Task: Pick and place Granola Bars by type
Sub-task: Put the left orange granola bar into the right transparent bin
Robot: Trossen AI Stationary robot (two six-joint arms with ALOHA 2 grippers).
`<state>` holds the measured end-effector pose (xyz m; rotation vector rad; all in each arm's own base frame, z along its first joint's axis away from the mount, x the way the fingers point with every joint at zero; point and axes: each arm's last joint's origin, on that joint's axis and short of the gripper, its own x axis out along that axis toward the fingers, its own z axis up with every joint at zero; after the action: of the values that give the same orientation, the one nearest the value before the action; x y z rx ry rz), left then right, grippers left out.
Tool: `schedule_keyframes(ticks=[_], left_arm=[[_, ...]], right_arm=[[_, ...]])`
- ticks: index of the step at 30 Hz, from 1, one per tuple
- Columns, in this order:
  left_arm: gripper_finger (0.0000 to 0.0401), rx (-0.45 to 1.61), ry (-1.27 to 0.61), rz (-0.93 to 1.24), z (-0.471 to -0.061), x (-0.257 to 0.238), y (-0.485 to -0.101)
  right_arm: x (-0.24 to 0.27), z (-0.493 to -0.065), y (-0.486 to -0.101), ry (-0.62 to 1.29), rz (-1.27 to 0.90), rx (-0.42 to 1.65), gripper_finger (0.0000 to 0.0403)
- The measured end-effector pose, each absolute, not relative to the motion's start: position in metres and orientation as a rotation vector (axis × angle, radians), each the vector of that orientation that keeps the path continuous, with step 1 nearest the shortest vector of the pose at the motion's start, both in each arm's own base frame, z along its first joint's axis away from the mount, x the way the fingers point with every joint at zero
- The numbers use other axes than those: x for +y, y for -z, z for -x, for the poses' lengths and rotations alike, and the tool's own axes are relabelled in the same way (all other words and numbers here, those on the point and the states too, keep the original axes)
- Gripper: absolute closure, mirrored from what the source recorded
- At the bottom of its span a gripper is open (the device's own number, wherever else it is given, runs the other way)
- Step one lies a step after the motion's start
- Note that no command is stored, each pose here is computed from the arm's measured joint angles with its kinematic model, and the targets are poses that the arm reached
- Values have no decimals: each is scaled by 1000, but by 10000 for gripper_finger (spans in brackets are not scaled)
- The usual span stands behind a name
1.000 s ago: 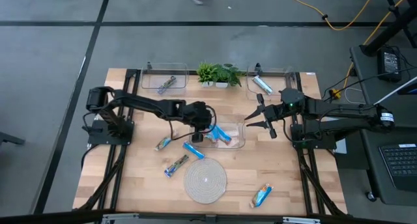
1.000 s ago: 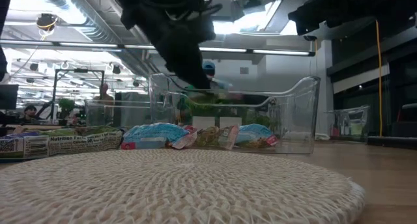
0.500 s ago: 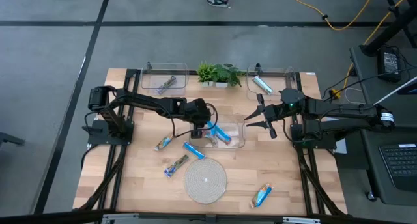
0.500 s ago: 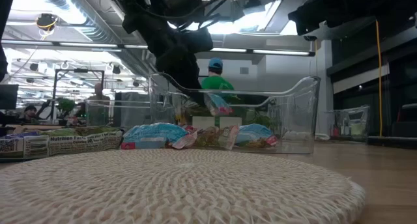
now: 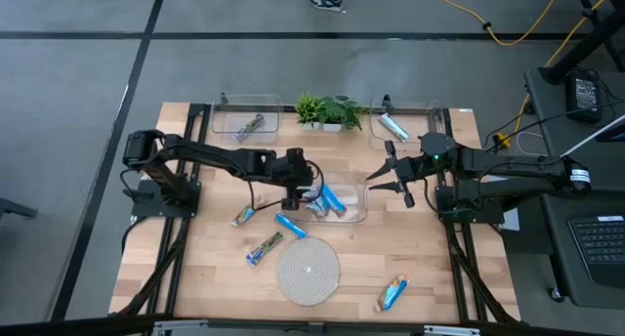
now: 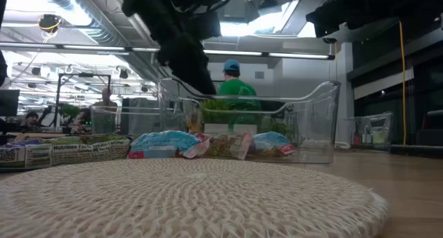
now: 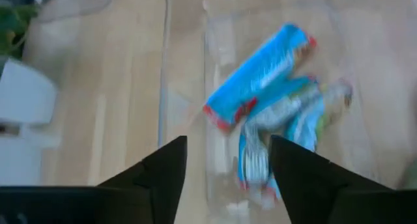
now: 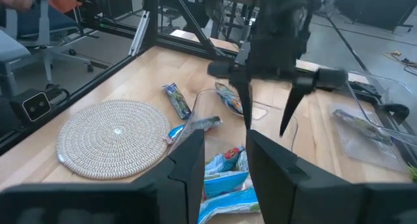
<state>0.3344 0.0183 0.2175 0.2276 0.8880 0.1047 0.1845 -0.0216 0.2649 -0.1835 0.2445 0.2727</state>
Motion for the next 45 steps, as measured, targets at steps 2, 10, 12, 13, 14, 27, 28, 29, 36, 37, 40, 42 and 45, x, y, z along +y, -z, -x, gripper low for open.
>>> schedule_keyframes(ticks=[2,10,12,13,14,27,28,29,36,37,40,42,45], left_arm=[[184,898,-128,-241,-332,14,-228],[186,893,-265,-280,-300,-3,-272],[186,884,-303,-261,-289,-5,-281],[186,885,-317,-245,-283,-6,-285],[186,892,-330,-225,-278,-7,-288],[186,1163,-493,16,-232,-25,-265],[186,1176,-501,24,-230,-27,-259],[186,1191,-513,31,-227,-28,-252],[187,1275,-555,122,-211,-34,-209],[187,1279,-547,142,-210,-35,-204],[187,1291,-495,199,-208,-36,-192],[187,1287,-461,233,-208,-38,-186],[185,1275,-426,247,-208,-38,-178]], right_arm=[[-22,-184,-265,-273,183,245,287],[-22,-184,-264,-273,182,252,287],[-22,-184,-264,-268,182,253,287],[-22,-184,-264,-267,183,253,287],[-22,-184,-264,-267,182,253,287],[-22,-184,-264,-265,183,253,287],[-22,-184,-264,-265,183,253,287],[-22,-184,-264,-265,183,253,287],[-22,-184,-264,-264,183,253,287],[-22,-184,-264,-265,183,253,287],[-22,-184,-264,-265,183,253,287],[-22,-184,-264,-265,183,253,287],[-22,-184,-264,-265,183,253,287]])
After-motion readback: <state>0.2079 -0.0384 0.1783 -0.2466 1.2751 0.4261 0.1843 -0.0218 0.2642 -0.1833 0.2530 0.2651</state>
